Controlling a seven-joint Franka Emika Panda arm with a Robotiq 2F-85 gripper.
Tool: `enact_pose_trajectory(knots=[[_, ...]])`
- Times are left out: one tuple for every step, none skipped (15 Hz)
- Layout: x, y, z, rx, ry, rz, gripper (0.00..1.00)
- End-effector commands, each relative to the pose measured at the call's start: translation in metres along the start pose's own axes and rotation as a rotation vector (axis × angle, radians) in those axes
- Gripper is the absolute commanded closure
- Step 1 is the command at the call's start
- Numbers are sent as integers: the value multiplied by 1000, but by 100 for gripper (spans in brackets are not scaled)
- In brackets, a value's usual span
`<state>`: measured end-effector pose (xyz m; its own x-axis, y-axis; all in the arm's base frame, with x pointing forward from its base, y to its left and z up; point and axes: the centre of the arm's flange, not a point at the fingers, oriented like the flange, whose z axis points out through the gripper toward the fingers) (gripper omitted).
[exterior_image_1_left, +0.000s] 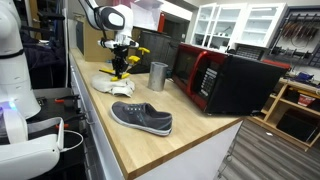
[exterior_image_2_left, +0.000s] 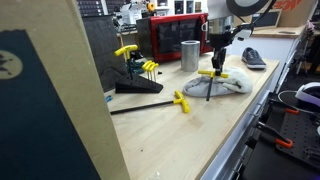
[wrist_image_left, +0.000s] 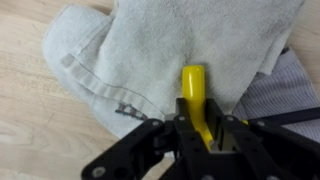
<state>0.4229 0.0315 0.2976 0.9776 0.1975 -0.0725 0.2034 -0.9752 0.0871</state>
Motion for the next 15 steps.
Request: enact_pose_trajectory(knots=[[-11,13,-41,0,97,-9,94],[-13,14,-49,-12,118,-10,94],[-13,15,-56,-28,138,-12,94],[-14,17,-63,-49,160,-16,94],[-14,18,-69,-68,179,-19,94],[-14,19,-75,-93,199,-22,94],[-14,22,-81,-123,221,-25,94],[-13,24,-86,-150,241,-28,94],[-11,28,-91,-181,263,-30,94],[-10,31,-95,-206,281,-35,94],[-7,34,-99,-234,301,-30,94],[-6,38,-102,-259,319,-28,94],[-5,41,-106,-286,340,-18,94],[-4,44,-109,-305,359,-5,94],[-1,48,-114,-325,378,20,94]])
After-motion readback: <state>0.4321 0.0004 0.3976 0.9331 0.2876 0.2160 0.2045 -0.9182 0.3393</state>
